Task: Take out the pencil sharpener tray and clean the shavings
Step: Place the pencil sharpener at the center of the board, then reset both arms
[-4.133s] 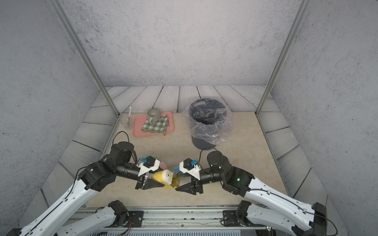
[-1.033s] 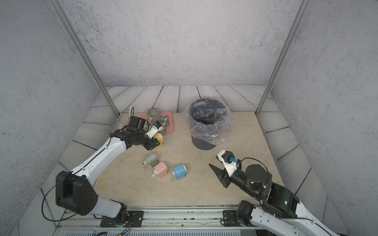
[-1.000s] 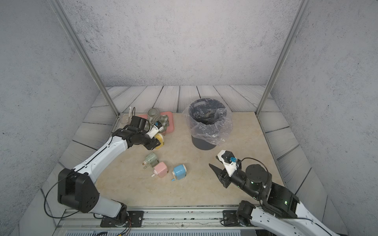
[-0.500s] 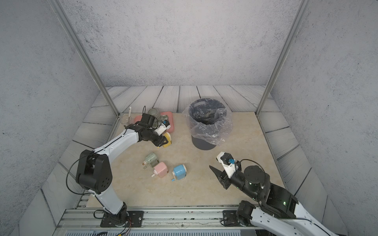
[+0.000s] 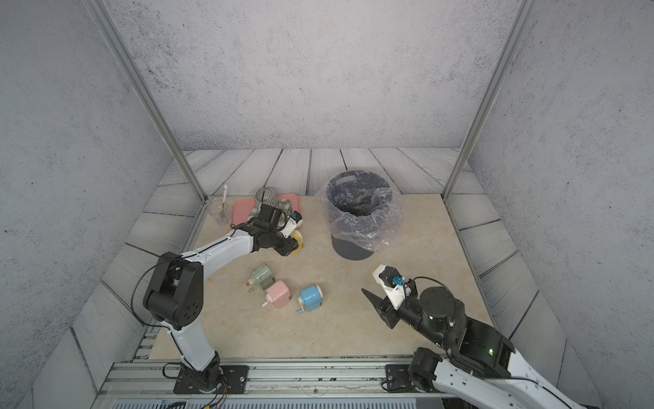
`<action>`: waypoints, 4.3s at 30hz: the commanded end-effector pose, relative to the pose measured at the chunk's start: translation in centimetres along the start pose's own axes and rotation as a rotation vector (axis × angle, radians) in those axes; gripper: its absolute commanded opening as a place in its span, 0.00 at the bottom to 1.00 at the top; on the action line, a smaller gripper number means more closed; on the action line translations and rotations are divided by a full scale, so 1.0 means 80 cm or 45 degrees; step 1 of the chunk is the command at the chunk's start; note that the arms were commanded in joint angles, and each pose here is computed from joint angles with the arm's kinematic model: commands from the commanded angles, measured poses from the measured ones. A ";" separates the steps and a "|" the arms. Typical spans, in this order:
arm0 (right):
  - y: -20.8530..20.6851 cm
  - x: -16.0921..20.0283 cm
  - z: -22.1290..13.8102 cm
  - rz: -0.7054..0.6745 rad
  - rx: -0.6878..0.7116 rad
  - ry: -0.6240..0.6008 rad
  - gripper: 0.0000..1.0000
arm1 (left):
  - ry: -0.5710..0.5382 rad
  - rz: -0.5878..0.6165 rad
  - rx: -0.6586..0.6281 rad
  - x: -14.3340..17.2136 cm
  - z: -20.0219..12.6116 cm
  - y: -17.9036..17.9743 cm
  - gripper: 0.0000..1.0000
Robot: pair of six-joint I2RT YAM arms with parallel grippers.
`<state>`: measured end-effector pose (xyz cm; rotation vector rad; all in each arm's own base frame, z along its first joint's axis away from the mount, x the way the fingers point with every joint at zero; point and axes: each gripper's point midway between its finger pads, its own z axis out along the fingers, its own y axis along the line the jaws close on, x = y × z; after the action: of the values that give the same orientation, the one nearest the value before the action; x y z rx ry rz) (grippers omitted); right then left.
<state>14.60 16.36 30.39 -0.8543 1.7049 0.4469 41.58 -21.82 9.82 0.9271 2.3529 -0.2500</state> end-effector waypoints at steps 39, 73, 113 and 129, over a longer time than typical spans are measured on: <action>0.002 0.018 0.000 -0.069 -0.012 0.069 0.53 | 0.035 -0.181 -0.088 0.050 0.040 0.002 0.38; -0.028 0.004 0.007 -0.060 0.188 -0.034 1.00 | -0.635 -0.128 -0.481 -0.038 -0.209 0.050 0.99; -0.385 0.205 0.106 0.417 1.263 0.099 0.99 | -0.791 -0.725 -1.011 0.165 -0.248 0.209 0.99; -0.345 0.217 0.076 0.405 1.244 0.093 0.99 | -0.778 -0.772 -0.990 0.189 -0.224 0.214 0.99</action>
<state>36.96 -3.59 15.47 0.1367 1.8475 -0.2430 35.95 5.84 15.78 -0.2187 1.8560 0.1539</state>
